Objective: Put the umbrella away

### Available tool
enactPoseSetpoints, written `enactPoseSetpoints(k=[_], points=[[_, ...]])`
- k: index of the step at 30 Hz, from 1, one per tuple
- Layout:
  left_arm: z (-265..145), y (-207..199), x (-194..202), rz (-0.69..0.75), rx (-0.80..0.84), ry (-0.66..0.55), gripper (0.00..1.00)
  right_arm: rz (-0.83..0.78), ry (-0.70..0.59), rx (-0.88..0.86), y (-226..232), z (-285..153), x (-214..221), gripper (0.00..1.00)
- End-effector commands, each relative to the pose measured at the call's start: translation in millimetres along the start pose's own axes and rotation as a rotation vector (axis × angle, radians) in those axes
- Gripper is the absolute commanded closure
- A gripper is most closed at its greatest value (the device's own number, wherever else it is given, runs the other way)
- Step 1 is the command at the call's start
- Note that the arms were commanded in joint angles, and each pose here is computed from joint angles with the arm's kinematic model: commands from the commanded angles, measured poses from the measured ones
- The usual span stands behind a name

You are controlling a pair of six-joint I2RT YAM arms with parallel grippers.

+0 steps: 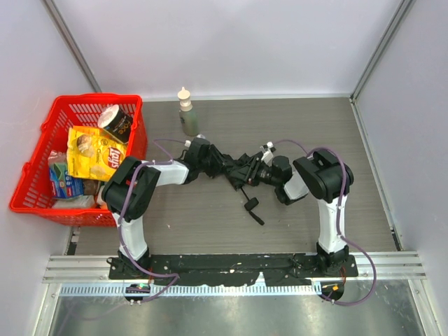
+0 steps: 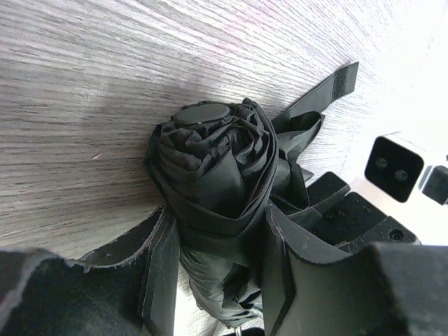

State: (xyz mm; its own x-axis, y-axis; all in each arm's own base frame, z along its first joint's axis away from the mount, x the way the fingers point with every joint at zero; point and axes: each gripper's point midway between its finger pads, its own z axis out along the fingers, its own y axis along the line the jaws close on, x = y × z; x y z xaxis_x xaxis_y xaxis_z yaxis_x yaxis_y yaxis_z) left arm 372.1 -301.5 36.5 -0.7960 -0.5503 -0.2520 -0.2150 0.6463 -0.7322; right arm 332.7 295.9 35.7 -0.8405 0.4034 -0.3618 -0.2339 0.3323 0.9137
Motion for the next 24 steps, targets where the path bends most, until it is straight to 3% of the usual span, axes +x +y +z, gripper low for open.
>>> enactPoseSetpoints(k=[1,3,5,9,14,19,24], points=[[-2.7,90.5,45.6,0.018,-0.274,0.124,1.0,0.061,0.179,0.295,-46.9,-23.4,41.5,0.6],[-3.5,89.6,46.5,0.011,-0.276,0.127,1.0,-0.025,0.184,0.341,-40.0,-27.2,30.3,0.47],[-4.9,90.7,46.1,0.005,-0.291,0.13,1.0,-0.103,0.197,0.397,-33.4,-33.7,20.1,0.43],[-6.9,92.1,49.3,-0.008,-0.321,0.154,1.0,-0.355,0.172,0.454,-4.9,-40.9,-4.9,0.38],[-6.1,90.9,54.7,-0.04,-0.315,0.178,1.0,-0.702,0.043,0.542,37.8,-38.5,-34.7,0.35],[-8.6,95.1,56.4,-0.046,-0.342,0.185,1.0,-0.897,-0.019,0.57,68.1,-24.4,-44.0,0.33],[-9.6,92.1,55.1,-0.044,-0.339,0.184,1.0,-1.048,0.004,0.632,62.1,-11.5,-47.4,0.31]])
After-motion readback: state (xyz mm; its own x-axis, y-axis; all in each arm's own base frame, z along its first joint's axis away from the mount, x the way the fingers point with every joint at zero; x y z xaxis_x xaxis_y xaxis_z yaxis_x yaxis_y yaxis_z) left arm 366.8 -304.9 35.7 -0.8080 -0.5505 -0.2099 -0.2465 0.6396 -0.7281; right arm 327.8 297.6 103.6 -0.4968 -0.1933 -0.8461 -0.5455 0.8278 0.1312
